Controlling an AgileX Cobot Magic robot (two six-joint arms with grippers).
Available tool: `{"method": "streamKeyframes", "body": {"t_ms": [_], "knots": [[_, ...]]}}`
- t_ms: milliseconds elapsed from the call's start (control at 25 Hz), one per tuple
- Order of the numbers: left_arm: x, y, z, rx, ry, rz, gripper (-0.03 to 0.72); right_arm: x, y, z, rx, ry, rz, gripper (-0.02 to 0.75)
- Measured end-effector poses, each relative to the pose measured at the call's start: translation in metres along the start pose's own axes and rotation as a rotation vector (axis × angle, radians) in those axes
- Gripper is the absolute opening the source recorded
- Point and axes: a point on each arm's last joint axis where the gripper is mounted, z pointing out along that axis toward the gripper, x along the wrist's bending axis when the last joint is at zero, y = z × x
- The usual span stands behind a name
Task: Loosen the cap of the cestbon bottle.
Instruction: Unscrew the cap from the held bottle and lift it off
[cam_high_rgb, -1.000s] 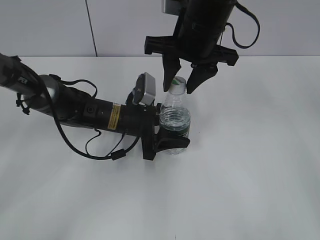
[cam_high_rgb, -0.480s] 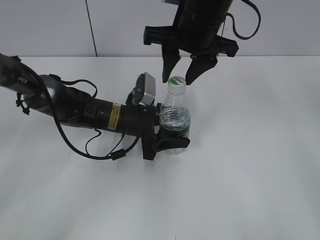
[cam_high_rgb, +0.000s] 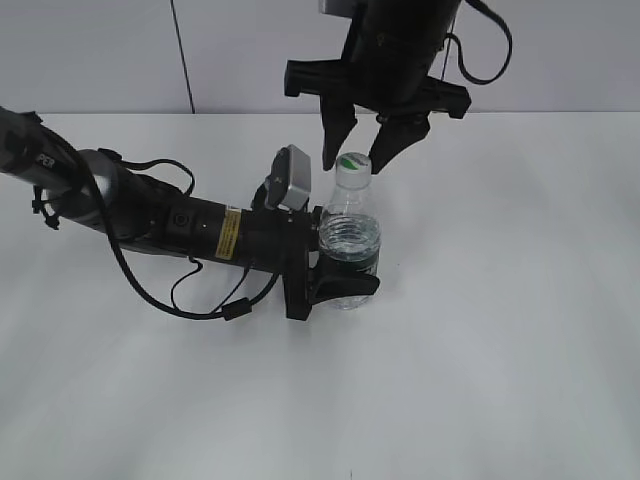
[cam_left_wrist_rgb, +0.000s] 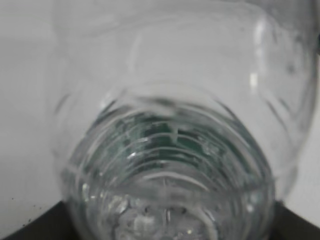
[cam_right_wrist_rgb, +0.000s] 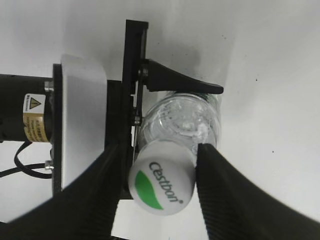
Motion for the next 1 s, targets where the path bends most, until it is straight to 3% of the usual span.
{"method": "streamKeyframes", "body": {"t_ms": [240,1000], "knots": [[0.0,0.0,0.0,0.0,0.0,-0.001,0.411,-0.0003,0.0004,-0.0008,-0.001,-0.007,-0.003,0.313],[0.0004,0.0,-0.0001,0.004,0.004,0.001,0.411,0.0007,0.0001,-0.0008,0.004,0.008,-0.119,0.303]]}}
